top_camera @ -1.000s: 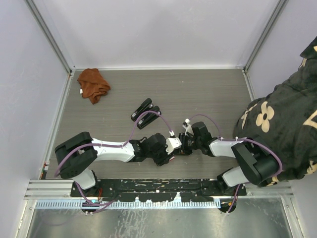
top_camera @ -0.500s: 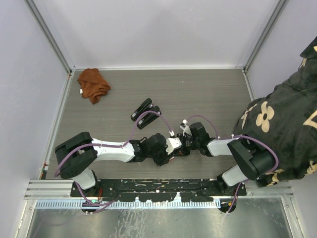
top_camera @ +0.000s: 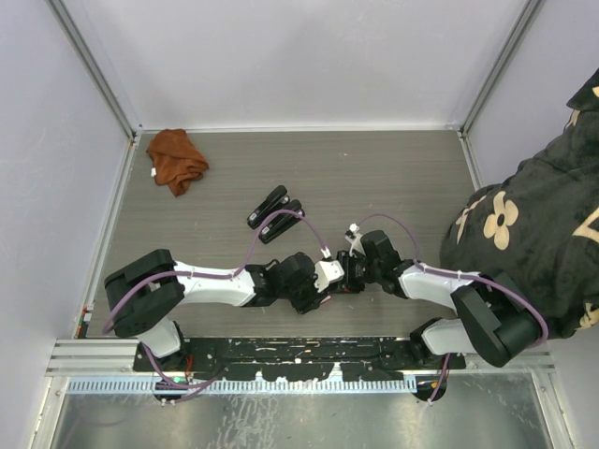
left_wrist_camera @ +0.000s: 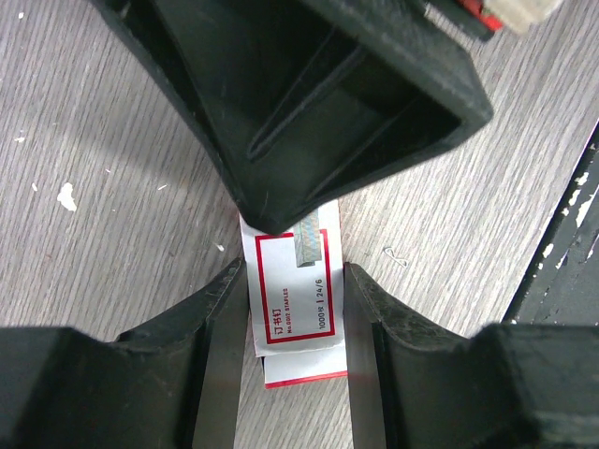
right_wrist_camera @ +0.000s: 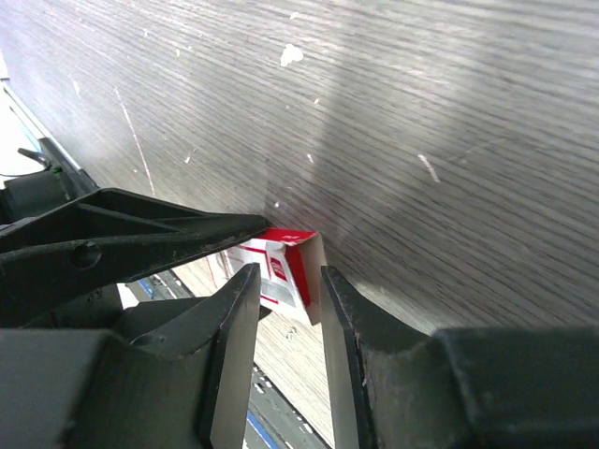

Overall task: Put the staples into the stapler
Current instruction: Open the staple box at the center of the board.

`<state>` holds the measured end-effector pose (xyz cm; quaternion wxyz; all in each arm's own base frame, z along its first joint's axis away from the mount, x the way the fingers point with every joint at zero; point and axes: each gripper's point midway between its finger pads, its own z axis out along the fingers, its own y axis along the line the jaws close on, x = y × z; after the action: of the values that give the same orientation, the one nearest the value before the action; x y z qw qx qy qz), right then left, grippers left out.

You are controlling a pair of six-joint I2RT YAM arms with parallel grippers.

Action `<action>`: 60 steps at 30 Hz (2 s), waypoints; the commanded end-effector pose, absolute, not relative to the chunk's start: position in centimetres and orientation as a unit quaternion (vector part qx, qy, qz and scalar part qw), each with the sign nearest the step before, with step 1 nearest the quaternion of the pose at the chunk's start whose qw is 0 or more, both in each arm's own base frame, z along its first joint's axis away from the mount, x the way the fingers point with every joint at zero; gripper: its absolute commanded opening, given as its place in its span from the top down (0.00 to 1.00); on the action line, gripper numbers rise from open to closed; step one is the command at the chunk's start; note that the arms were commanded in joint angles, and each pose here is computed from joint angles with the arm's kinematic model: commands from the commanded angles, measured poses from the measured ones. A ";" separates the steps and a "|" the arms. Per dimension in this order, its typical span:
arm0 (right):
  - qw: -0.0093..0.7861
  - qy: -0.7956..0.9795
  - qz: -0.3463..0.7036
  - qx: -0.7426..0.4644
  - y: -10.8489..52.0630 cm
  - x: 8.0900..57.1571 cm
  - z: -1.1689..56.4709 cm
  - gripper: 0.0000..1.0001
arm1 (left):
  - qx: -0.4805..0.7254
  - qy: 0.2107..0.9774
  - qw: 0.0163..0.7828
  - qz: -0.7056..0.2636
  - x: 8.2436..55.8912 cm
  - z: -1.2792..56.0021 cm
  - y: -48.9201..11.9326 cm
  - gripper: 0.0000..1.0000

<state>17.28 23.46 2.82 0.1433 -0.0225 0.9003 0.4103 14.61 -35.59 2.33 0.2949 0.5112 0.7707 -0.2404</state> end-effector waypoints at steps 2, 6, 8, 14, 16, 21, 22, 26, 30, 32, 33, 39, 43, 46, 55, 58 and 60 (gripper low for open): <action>0.164 0.907 0.386 -0.028 22.3 18.0 3.0 0.62 | 0.525 0.766 0.290 -0.230 14.4 1.7 -35.5 0.66; 0.148 0.897 0.414 -0.032 23.0 17.3 3.1 0.64 | 0.526 0.766 0.290 -0.229 14.3 1.7 -35.5 0.66; 0.143 0.894 0.423 -0.032 23.3 17.2 3.1 0.66 | 0.526 0.766 0.290 -0.228 14.3 1.8 -35.5 0.66; 0.134 0.888 0.439 -0.033 23.7 17.0 3.2 0.72 | 0.528 0.766 0.290 -0.223 14.3 1.7 -35.4 0.66; 0.131 0.888 0.441 -0.033 23.8 16.9 3.2 0.75 | 0.528 0.766 0.290 -0.223 14.3 1.7 -35.4 0.66; 0.126 0.888 0.441 -0.034 23.8 16.7 2.9 0.89 | 0.529 0.765 0.293 -0.221 14.4 1.7 -35.5 0.63; 0.126 0.888 0.440 -0.034 23.8 16.7 2.9 0.93 | 0.528 0.766 0.295 -0.218 14.5 1.8 -35.5 0.59; 0.142 0.891 0.430 -0.023 23.5 17.3 2.8 0.99 | 0.518 0.768 0.309 -0.215 15.0 2.6 -35.7 0.36; 0.183 0.889 0.420 0.007 23.0 18.6 3.4 0.99 | 0.480 0.769 0.359 -0.221 16.3 6.4 -36.2 0.18; 0.209 0.884 0.416 0.031 22.6 19.2 3.8 0.99 | 0.436 0.777 0.395 -0.226 17.4 9.4 -36.1 0.14; 0.222 0.882 0.414 0.044 22.3 19.5 3.9 0.99 | 0.409 0.784 0.406 -0.230 17.8 10.7 -35.9 0.13; 0.286 0.858 0.411 0.112 20.7 20.5 4.6 0.99 | 0.191 0.865 0.376 -0.272 19.6 13.8 -32.7 0.19; 0.296 0.858 0.397 0.134 19.7 20.4 3.9 0.99 | 0.087 0.890 0.317 -0.317 19.5 12.1 -31.3 0.33; 0.300 0.860 0.389 0.140 19.3 20.3 3.7 0.99 | 0.049 0.887 0.298 -0.350 18.9 12.0 -31.5 0.40; 0.298 0.860 0.387 0.147 19.0 19.9 3.3 0.99 | 0.030 0.902 0.235 -0.362 18.7 8.3 -34.1 0.48; 0.296 0.861 0.387 0.146 19.0 19.8 3.2 0.99 | 0.030 0.903 0.237 -0.357 19.2 7.7 -34.5 0.49; 0.297 0.861 0.387 0.147 18.9 19.8 3.2 0.99 | 0.032 0.904 0.236 -0.355 19.5 7.2 -34.8 0.50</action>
<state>19.19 19.19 2.79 0.2774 0.1392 0.8677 0.3883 18.01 -32.12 4.89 0.2158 0.0374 0.9260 -0.3076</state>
